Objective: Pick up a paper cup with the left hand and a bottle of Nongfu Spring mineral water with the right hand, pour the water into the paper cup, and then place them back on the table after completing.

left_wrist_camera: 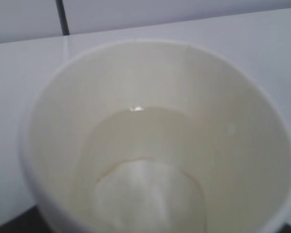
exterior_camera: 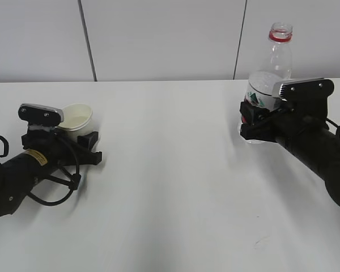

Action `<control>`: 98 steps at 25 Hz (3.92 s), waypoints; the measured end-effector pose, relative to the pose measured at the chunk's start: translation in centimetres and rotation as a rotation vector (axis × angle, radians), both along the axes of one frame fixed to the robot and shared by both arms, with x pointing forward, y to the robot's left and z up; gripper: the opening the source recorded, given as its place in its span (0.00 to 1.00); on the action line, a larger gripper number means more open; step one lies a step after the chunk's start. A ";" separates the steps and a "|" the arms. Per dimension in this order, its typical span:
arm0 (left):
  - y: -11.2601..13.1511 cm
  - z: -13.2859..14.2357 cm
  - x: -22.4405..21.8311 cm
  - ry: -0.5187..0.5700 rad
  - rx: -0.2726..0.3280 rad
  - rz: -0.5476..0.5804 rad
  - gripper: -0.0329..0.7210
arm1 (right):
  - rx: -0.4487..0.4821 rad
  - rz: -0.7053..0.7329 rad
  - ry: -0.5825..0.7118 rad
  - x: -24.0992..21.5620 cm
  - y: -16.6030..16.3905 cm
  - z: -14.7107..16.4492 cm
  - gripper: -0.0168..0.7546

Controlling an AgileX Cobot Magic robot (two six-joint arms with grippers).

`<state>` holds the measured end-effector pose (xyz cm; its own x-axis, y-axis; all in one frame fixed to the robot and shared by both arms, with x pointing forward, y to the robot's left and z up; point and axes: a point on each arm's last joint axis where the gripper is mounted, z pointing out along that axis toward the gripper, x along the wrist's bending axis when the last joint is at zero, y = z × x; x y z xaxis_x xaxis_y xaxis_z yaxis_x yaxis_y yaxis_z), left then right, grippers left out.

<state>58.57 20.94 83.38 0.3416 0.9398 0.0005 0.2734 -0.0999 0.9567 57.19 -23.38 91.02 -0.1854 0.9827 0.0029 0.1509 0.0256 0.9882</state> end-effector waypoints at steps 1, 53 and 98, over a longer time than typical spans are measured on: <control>0.0 0.0 0.0 -0.001 0.000 0.000 0.55 | 0.000 0.000 0.000 0.0 0.0 0.0 0.61; 1.9 2.6 -6.8 0.045 -0.019 0.048 0.80 | -0.015 0.034 0.036 0.8 0.5 -2.3 0.61; 1.9 3.0 -7.2 0.039 -0.019 0.036 0.80 | -0.023 0.054 0.052 2.2 0.9 -4.8 0.61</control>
<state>51.39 22.87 86.37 0.3073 0.9511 -0.0301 0.3136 -0.0713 0.9469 59.36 -22.49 86.26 -0.2379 0.9713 -0.0086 0.2002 0.0577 0.9781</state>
